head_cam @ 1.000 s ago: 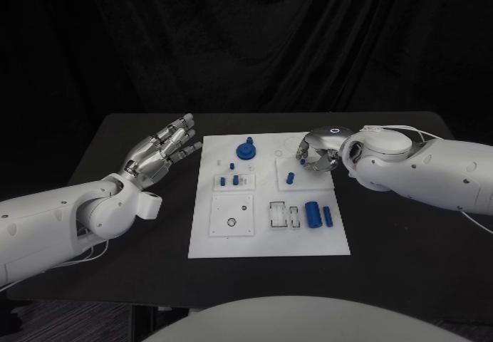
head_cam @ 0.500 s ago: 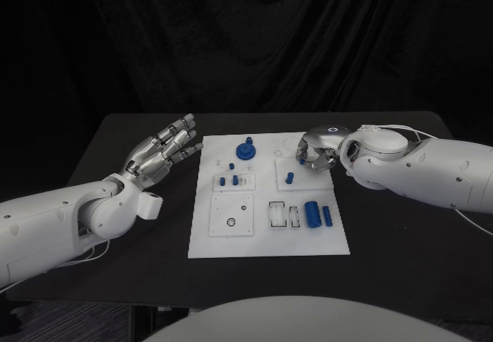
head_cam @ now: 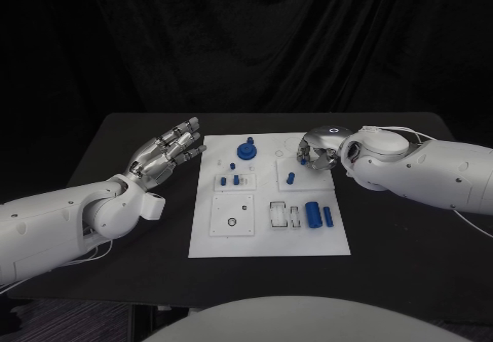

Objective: Assemble the parts on the task board

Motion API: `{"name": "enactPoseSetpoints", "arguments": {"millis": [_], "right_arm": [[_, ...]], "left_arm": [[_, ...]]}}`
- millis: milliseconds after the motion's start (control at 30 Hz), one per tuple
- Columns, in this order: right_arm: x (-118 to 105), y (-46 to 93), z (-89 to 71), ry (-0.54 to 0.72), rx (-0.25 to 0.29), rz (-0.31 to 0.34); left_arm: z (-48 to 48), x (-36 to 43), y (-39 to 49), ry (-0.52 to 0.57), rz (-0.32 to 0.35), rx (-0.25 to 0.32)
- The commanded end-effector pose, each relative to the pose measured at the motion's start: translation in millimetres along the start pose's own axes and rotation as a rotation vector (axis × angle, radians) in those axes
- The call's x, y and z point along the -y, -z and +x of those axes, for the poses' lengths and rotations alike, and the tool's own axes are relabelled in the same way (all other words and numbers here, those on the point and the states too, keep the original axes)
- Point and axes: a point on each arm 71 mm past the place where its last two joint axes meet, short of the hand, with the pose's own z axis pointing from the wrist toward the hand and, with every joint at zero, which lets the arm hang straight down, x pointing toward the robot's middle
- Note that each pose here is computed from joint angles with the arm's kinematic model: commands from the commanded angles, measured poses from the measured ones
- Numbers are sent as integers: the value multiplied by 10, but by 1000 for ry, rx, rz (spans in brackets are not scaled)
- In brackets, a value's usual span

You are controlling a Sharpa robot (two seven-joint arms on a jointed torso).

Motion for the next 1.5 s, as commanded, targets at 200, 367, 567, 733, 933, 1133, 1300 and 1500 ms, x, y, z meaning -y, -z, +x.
{"name": "enactPoseSetpoints", "arguments": {"millis": [200,367,567,733,933,1133,1300,1500], "right_arm": [[11,10,25,-14,8,1],[13,24,19,-16,16,2],[20,48,-22,-16,29,4],[30,68,-130,-10,46,7],[20,88,-278,-3,62,6],[-14,127,-443,-10,70,4],[-146,191,-538,-16,78,-31],[-470,241,-553,25,70,-125]], "left_arm": [[14,39,1,14,104,-13],[2,20,13,15,98,-10],[-14,6,27,13,93,-5],[-28,-4,31,10,86,-1],[-37,-14,28,9,80,1],[-38,-21,29,9,76,1],[-41,-23,31,8,76,3],[-39,-31,24,9,73,1]]}}
